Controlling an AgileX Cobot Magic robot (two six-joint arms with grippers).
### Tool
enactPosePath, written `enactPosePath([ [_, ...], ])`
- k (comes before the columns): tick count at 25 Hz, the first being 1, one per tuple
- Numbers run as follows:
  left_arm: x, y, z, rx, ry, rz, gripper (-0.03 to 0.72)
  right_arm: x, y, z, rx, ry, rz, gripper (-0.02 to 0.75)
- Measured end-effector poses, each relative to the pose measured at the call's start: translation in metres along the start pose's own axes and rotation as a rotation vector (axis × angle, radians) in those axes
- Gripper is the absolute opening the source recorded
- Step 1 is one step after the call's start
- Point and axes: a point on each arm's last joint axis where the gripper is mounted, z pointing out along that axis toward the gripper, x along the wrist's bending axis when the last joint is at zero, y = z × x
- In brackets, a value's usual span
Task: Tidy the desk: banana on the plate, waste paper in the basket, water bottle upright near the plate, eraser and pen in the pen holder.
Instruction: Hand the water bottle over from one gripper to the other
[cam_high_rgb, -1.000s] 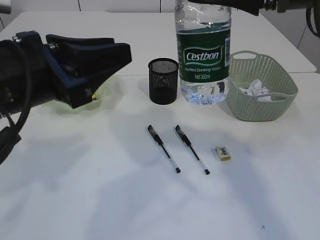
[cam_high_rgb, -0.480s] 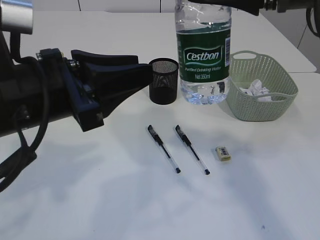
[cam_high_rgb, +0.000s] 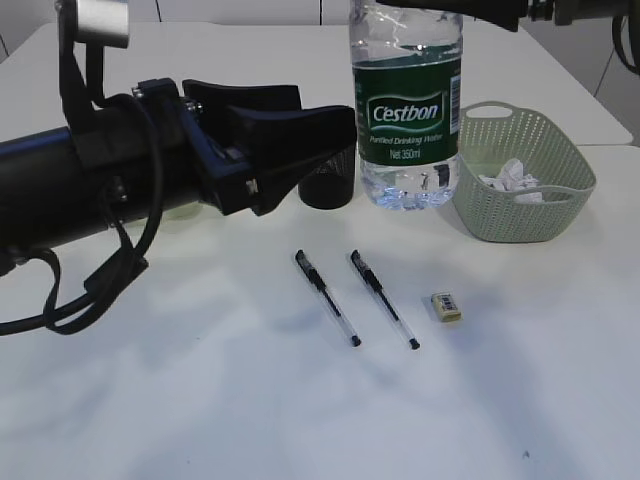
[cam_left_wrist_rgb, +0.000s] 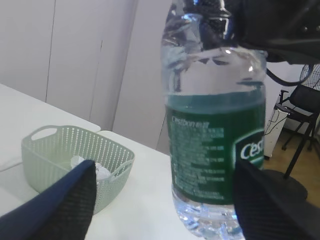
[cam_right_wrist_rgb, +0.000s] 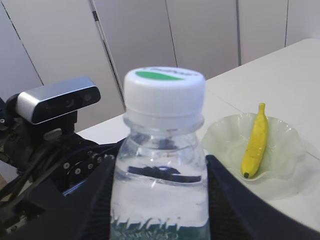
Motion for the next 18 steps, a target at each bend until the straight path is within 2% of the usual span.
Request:
enactPosePath([
  [10,-0.006,0.015,0.011,-0.064,-0.121,-0.021,0.608,0.001,0.0,0.0,0.001,0.011,0.0,0.361],
  [18,-0.011,0.028,0.018,-0.087,-0.182,-0.035,0.608,0.003,0.0,0.0,0.002,0.032,-0.002,0.361],
])
